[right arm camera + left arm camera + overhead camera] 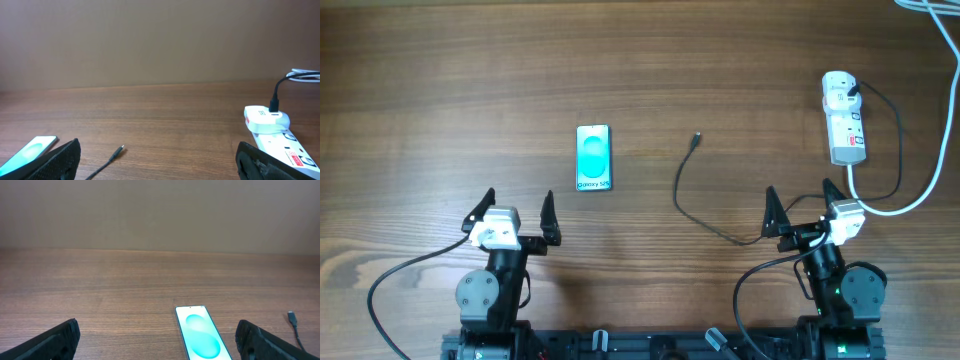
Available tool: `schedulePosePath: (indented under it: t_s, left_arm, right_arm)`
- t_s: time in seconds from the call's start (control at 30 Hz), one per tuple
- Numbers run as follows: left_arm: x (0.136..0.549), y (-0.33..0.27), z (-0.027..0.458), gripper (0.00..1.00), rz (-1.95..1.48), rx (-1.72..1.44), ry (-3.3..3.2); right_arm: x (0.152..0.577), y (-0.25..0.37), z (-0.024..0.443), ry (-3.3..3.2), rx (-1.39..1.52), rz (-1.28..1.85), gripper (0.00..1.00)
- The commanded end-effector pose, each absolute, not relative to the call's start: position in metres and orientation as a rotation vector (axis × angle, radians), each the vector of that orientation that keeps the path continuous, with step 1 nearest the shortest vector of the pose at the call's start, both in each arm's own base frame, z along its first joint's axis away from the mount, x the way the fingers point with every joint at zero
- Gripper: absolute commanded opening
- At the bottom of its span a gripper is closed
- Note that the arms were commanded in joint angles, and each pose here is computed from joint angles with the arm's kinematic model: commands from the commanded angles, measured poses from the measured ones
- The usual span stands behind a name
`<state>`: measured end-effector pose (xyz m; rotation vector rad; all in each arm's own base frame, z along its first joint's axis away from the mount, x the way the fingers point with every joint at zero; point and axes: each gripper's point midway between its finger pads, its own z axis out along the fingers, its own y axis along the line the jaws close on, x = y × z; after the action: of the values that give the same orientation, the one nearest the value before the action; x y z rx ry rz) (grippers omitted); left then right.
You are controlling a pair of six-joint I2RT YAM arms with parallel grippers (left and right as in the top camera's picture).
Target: Plug charger to phone and switch on socket
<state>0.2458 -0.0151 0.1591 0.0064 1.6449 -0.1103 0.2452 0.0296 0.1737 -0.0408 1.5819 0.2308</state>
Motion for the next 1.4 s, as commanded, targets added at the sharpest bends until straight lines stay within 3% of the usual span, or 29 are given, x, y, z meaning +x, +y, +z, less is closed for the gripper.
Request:
schedulePosePath:
  t_s: [0.0, 0.93, 1.37]
  left_arm:
    - [0.246, -0.009, 0.156, 1.00, -0.072, -0.006, 1.647]
    - [0.246, -0.011, 0.159, 1.00, -0.091, -0.006, 1.638]
    - [0.247, -0.011, 0.197, 1.00, -0.121, -0.034, 1.561]
  right_arm:
    - [0.245, 0.027, 0.175, 1.577, -0.019, 0.228, 1.00]
    - [0.245, 0.027, 0.175, 1.576, -0.019, 0.228, 1.00]
    - [0.245, 0.027, 0.175, 1.576, -0.019, 0.228, 1.00]
